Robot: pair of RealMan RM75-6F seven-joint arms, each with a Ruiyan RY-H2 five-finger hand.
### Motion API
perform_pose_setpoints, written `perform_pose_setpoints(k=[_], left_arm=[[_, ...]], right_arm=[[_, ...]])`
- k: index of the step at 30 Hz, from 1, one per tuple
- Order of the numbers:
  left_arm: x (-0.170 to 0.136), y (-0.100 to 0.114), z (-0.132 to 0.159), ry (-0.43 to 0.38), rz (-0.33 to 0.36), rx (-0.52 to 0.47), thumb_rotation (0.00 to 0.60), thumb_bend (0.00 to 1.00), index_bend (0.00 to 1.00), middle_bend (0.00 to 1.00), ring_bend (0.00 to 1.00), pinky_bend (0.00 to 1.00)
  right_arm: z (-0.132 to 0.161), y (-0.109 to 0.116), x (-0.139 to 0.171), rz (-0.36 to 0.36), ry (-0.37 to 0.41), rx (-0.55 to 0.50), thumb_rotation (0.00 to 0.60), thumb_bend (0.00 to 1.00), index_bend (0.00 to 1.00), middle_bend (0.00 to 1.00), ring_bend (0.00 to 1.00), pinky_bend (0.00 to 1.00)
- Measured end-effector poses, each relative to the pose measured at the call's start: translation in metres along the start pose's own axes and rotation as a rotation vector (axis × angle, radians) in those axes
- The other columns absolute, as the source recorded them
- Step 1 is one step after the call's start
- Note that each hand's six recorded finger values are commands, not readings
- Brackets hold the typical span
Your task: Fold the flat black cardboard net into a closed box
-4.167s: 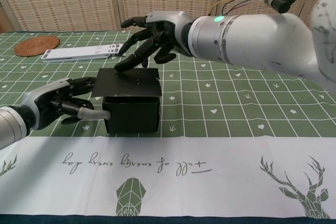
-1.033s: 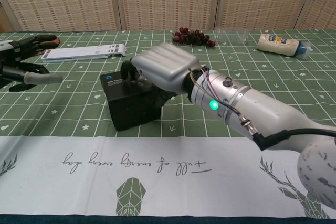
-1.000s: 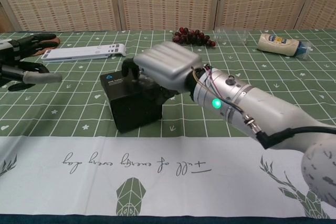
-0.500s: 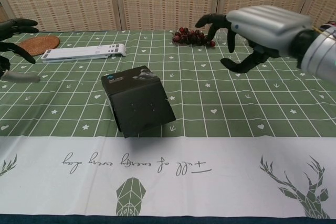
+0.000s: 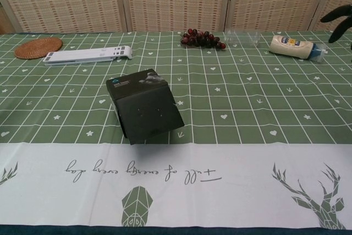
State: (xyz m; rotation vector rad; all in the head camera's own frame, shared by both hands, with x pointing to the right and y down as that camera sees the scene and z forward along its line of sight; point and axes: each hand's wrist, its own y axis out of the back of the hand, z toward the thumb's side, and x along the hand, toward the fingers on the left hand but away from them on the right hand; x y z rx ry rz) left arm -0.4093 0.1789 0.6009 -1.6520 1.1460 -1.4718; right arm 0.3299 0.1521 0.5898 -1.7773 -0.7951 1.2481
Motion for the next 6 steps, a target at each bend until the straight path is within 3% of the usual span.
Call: perform_pose_setpoints(k=[6], left_arm=[[-0.034, 0.007, -0.004, 0.055, 0.038, 0.036, 0.600, 0.14, 0.11, 0.11, 0.26, 0.51]], right_arm=[[-0.030, 0.003, 0.041, -0.055, -0.083, 0.002, 0.600, 0.47, 0.13, 0.28, 0.38, 0.54]])
